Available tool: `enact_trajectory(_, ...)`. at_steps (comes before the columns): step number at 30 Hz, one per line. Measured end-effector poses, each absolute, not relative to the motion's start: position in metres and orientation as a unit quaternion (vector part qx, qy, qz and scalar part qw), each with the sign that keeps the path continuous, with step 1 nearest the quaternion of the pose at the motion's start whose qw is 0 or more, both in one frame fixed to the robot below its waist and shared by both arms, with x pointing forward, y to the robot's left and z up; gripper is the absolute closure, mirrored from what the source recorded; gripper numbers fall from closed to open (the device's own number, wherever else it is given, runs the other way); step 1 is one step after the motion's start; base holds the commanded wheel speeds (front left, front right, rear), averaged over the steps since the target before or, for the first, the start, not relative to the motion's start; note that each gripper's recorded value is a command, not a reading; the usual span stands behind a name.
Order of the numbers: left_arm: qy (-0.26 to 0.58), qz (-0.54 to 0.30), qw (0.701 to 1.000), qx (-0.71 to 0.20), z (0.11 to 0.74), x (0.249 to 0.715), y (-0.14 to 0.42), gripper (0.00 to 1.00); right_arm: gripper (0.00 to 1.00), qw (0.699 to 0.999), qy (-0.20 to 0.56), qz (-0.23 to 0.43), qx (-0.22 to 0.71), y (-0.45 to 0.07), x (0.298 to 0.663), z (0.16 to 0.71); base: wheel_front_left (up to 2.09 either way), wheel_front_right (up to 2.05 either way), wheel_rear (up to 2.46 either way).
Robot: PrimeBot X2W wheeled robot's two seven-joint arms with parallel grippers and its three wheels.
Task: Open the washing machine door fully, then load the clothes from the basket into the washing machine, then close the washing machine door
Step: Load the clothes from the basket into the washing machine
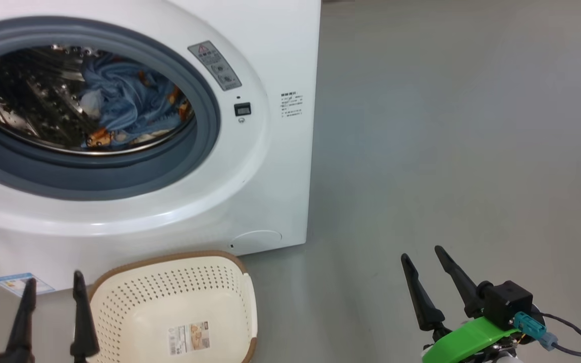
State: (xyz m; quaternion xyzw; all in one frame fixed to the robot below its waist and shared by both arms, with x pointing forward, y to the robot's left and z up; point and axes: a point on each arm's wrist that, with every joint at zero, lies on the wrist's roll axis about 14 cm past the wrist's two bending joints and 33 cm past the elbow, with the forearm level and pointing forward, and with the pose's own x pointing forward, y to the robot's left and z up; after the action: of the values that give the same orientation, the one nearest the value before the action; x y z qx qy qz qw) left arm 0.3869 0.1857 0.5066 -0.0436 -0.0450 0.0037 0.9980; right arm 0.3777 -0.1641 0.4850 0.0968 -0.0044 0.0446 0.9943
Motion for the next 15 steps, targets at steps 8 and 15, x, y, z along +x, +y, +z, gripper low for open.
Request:
enact_trajectory(8,-0.029,0.01,0.999,-0.04,0.499,0.358,0.184,0.0,0.0,0.994,-0.017,0.049,0.092,-0.163,0.369,0.493,0.0,0.0,0.0)
enact_trajectory(15,-0.028,0.025,0.998,-0.046,0.5,0.34,0.184,0.0,0.0,0.995,-0.032,0.05,0.086,-0.166,0.363,0.503,0.0,0.0,0.0)
